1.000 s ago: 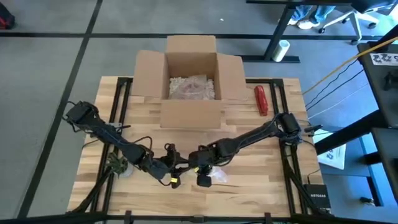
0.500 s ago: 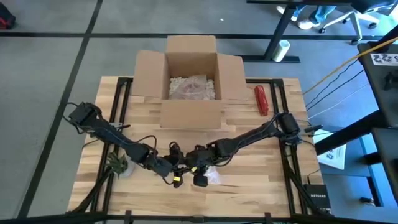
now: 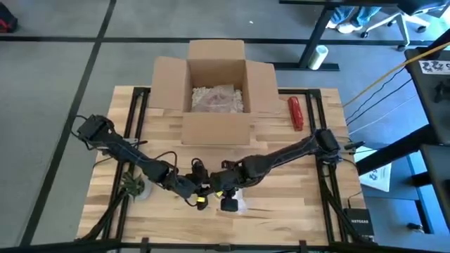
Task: Wrap mug
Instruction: Wrap the yellow mug with bubble wrap, then put the wrapped red mug into the cardboard box
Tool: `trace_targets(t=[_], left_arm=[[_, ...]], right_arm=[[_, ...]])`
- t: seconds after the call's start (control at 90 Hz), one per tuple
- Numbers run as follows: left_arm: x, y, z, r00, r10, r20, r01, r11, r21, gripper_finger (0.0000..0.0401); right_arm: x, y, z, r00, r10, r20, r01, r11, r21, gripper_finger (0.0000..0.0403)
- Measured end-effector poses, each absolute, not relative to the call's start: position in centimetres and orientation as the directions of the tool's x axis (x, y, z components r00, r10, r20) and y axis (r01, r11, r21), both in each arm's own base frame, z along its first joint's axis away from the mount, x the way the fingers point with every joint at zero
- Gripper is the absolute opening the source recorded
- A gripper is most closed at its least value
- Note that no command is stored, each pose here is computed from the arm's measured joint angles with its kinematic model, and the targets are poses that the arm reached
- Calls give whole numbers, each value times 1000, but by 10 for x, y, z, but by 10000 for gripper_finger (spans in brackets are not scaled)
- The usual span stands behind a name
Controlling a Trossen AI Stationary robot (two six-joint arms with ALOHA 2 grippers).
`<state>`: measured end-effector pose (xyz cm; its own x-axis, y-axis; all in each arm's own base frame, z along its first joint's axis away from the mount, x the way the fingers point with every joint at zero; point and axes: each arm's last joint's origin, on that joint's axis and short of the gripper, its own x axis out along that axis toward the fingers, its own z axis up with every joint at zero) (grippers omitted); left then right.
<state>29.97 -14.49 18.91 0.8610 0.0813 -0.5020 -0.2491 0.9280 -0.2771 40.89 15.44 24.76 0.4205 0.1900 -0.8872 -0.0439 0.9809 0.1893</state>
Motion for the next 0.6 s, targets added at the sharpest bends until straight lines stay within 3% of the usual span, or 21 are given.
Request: trace_targets(t=[0.144, 0.356, 0.6], left_arm=[[299, -143, 185, 847, 93, -523, -260, 931, -255, 113], [297, -144, 184, 842, 89, -533, -259, 932, -254, 113], [297, -146, 184, 844, 68, -533, -240, 935, -261, 113]], right_arm=[[399, 162, 270, 416, 162, -895, -57, 987, 152, 0], [380, 168, 270, 336, 80, -939, -34, 997, 73, 0], [337, 179, 283, 410, 35, -911, 74, 995, 71, 0]])
